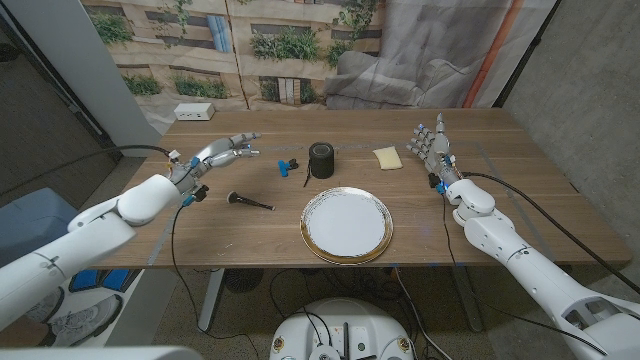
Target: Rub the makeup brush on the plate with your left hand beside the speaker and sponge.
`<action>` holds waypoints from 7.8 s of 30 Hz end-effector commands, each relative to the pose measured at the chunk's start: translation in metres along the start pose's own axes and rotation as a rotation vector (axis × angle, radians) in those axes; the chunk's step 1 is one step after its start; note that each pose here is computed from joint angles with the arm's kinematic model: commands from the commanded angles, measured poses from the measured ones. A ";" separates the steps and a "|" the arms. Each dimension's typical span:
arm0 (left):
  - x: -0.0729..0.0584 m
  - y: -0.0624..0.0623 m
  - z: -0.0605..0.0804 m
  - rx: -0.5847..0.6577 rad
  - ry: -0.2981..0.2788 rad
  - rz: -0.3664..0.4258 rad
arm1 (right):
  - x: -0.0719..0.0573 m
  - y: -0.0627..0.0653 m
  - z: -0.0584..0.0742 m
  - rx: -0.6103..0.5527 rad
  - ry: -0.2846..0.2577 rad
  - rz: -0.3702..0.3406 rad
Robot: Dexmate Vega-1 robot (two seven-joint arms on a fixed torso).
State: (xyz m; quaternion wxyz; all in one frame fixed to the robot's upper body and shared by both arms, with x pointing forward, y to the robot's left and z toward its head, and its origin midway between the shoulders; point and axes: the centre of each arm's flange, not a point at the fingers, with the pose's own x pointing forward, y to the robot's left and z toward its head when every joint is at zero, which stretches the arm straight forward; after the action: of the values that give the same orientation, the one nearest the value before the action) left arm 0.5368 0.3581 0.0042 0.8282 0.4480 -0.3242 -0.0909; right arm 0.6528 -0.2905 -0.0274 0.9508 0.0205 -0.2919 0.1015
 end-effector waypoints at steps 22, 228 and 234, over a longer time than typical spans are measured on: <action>-0.021 -0.016 0.022 0.625 -0.068 -0.177 | 0.000 0.000 0.000 0.000 0.000 0.000; -0.017 -0.108 0.000 1.052 0.052 -0.149 | 0.000 0.000 0.000 0.000 0.000 0.000; -0.017 -0.109 0.000 1.049 0.055 -0.143 | 0.000 0.000 0.000 0.000 0.000 0.000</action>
State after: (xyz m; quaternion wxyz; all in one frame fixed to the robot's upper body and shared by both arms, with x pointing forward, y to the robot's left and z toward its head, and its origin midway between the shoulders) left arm 0.5394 0.3030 -0.0895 0.4902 0.8272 -0.2724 0.0358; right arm 0.6527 -0.2905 -0.0276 0.9509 0.0205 -0.2918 0.1016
